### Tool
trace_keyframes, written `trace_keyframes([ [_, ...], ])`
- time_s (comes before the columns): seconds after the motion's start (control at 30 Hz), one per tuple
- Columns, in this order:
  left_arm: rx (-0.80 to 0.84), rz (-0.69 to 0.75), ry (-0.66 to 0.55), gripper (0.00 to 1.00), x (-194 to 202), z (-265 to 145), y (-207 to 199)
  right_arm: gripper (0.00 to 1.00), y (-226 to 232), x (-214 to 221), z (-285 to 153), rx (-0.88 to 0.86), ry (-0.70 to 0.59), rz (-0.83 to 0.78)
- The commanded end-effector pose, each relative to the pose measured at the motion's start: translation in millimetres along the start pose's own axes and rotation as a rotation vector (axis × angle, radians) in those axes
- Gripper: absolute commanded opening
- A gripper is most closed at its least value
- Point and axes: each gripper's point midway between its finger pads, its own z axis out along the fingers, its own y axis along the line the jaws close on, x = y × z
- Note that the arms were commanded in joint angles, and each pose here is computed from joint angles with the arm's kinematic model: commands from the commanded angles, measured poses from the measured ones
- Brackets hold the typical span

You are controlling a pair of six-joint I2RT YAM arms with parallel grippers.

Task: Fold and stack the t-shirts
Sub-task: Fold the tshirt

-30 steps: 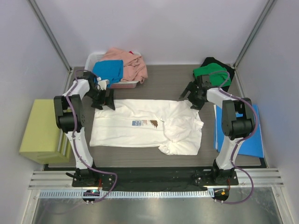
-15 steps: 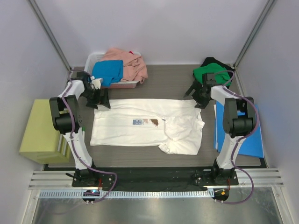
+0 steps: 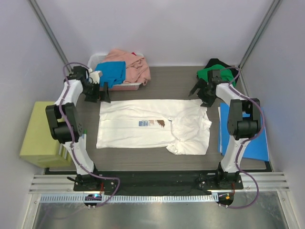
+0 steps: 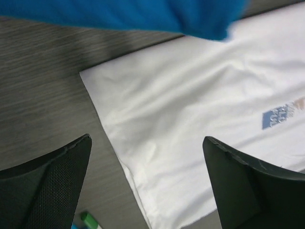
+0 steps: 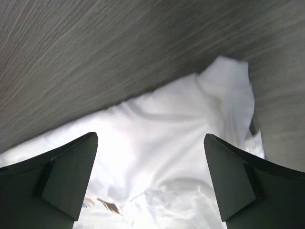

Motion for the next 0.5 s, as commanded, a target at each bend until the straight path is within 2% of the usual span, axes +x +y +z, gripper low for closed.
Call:
trace_keyframes([
  [0.0, 0.048, 0.136, -0.119, 1.0, -12.6, -71.1, -56.8, 1.0, 22.6, -1.8, -85.4, -0.058, -0.132, -0.063],
  [0.03, 0.054, 0.201, -0.112, 1.0, -4.9, -83.0, -65.5, 1.0, 21.8, 4.3, -96.6, -0.064, -0.138, -0.071],
  [0.07, 0.076, 0.212, -0.034, 1.0, 21.0, -82.3, -70.7, 1.0, 17.3, 12.5, -110.2, -0.062, -0.138, -0.074],
  [0.13, 0.088, 0.265, 0.016, 1.0, 45.7, -90.8, -77.9, 1.0, 9.4, 34.9, -140.2, -0.085, -0.143, -0.098],
  [0.17, 0.09, 0.305, 0.101, 1.0, 75.4, -87.0, -72.4, 1.0, 0.8, 57.7, -147.9, -0.055, -0.094, -0.116],
  [0.23, 0.06, 0.361, 0.152, 1.0, 101.3, -92.0, -67.5, 1.0, -9.1, 92.8, -168.6, -0.06, -0.064, -0.148],
  [0.27, 0.034, 0.39, 0.226, 1.0, 129.0, -88.1, -57.2, 1.0, -13.9, 121.1, -174.3, -0.046, -0.006, -0.179],
  [0.37, 0.009, 0.437, 0.301, 1.0, 173.2, -89.0, -50.6, 1.0, -34.1, 176.3, -194.7, -0.017, 0.087, -0.208],
  [0.47, -0.026, 0.447, 0.331, 1.0, 199.7, -87.1, -44.2, 1.0, -56.0, 211.3, -206.3, 0.017, 0.153, -0.18],
])
